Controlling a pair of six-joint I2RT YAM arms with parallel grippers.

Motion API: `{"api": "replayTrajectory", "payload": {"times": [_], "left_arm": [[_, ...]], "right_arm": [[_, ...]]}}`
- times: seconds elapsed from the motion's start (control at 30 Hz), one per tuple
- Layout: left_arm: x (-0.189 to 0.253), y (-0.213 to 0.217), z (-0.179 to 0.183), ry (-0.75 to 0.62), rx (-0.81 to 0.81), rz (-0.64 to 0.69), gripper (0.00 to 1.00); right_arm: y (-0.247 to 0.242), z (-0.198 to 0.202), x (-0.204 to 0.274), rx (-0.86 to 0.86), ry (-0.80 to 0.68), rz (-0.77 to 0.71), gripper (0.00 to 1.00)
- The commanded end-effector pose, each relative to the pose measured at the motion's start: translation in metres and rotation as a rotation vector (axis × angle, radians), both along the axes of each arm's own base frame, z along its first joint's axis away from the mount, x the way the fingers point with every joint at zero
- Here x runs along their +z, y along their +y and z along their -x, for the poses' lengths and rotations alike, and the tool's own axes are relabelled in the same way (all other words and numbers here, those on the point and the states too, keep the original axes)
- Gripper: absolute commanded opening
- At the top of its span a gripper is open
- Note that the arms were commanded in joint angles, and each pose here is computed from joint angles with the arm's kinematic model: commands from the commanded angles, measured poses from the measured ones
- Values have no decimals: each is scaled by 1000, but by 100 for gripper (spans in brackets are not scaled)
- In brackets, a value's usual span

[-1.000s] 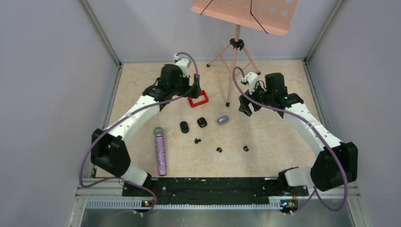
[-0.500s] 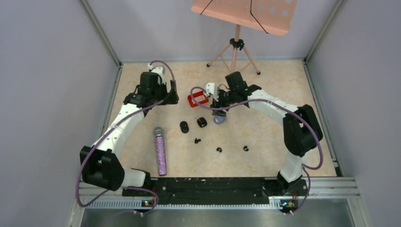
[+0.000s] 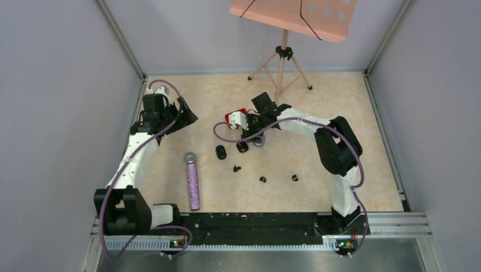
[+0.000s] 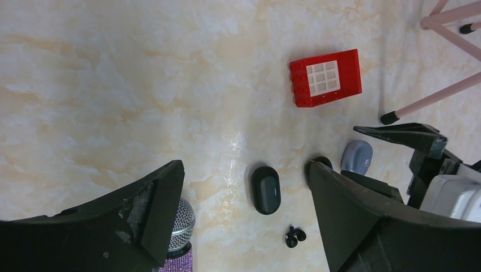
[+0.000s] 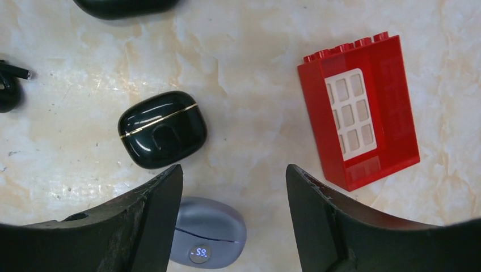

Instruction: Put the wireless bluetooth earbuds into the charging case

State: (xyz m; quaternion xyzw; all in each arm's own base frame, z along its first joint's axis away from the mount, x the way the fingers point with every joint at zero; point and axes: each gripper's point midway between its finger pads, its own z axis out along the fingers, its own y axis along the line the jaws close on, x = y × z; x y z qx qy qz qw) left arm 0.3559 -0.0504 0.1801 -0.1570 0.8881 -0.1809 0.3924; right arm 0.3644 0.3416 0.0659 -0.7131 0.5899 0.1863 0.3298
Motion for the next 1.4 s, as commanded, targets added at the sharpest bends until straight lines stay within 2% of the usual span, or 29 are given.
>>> {"api": "replayTrajectory", "payload": {"times": [0.0, 0.37, 1.03, 1.13, 1.23, 1.37], "left_arm": [[24, 2, -4, -84, 4, 37, 86], [28, 3, -11, -103, 0, 60, 85], [21, 0, -8, -99, -13, 78, 83], [22, -2, -9, -101, -24, 87, 83], [24, -2, -11, -105, -30, 84, 83], [24, -2, -13, -107, -32, 82, 83]], "right_arm": [[12, 4, -3, 80, -63, 23, 66], [24, 40, -13, 182, -25, 41, 66], [60, 41, -25, 197, 34, 4, 65], [60, 39, -25, 172, 46, 10, 58], [53, 42, -29, 141, 111, 53, 54], [42, 52, -29, 115, 205, 77, 59]]}}
